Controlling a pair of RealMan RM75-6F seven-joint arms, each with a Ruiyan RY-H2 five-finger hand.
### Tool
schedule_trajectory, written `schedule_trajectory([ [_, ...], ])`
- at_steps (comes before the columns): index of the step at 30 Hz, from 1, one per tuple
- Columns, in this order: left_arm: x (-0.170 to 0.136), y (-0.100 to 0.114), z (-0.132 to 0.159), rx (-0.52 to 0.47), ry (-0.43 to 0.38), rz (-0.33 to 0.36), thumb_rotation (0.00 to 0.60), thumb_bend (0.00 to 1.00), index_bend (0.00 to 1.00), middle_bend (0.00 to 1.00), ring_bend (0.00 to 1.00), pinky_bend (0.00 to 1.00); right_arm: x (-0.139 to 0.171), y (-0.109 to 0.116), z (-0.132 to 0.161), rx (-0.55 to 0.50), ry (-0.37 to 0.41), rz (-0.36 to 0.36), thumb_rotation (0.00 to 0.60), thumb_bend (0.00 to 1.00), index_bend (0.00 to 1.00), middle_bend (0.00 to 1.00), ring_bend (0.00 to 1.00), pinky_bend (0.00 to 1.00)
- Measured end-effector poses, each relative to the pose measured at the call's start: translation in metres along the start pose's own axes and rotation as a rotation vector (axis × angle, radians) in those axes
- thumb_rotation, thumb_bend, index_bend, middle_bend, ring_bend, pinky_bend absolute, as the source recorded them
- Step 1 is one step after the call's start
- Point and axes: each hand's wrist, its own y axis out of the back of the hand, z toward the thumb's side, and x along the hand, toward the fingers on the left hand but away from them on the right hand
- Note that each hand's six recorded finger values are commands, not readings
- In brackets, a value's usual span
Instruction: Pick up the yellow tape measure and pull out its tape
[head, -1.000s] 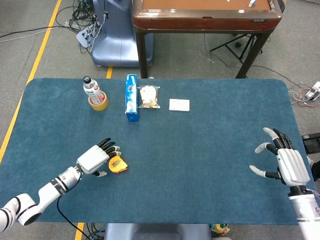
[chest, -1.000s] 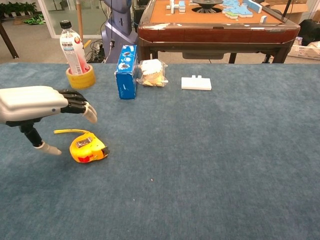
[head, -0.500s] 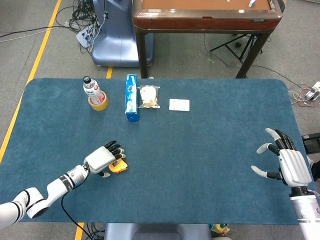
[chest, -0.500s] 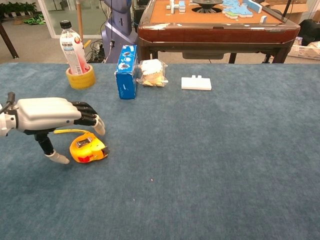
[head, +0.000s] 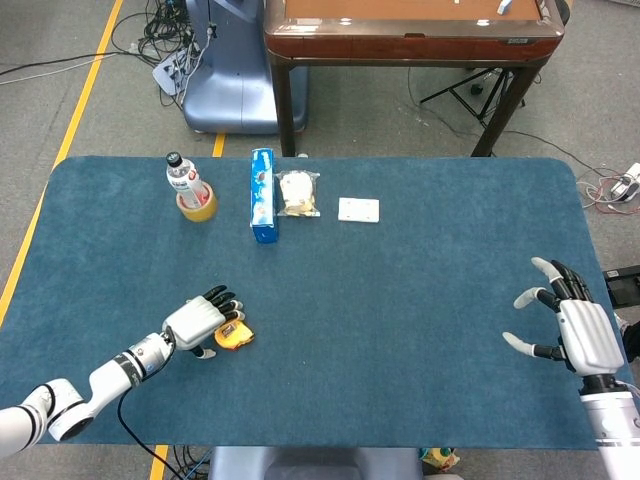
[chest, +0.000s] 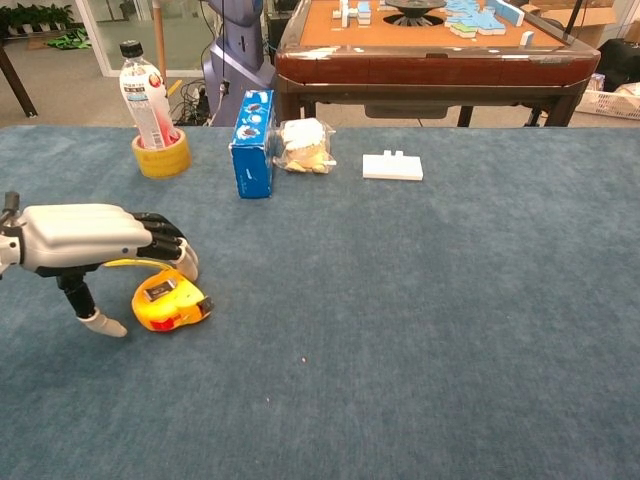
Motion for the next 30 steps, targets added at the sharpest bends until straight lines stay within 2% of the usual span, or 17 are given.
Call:
schedule_trajectory([
  [12,0.009,0.001,0.001,0.055,-0.033,0.016,0.600,0.15,0.30,0.23,0.08,0.02,0.000,-0.001,0.000,0.002,-0.008,0.001,0.600,0.20,0.48,0.11,0.00,0.00],
  [17,0.013,0.004,0.000,0.078,-0.046,0.036,0.600,0.15,0.35,0.29,0.12,0.02,-0.001,-0.002,-0.002,0.001,-0.014,0.003,0.600,0.20,0.48,0.11,0.00,0.00],
  [20,0.015,0.005,-0.001,0.090,-0.052,0.054,0.600,0.15,0.41,0.36,0.16,0.02,-0.001,-0.002,-0.002,0.001,-0.016,0.004,0.600,0.20,0.48,0.11,0.00,0.00],
  [24,0.019,0.004,-0.002,0.053,-0.052,0.072,0.600,0.15,0.49,0.45,0.22,0.02,-0.003,-0.003,-0.002,0.001,-0.013,0.007,0.600,0.20,0.48,0.11,0.00,0.00],
  [30,0.016,0.004,-0.006,-0.043,-0.027,0.100,0.600,0.15,0.54,0.50,0.27,0.02,-0.007,-0.005,0.006,-0.001,0.017,0.020,0.600,0.23,0.48,0.11,0.00,0.00],
])
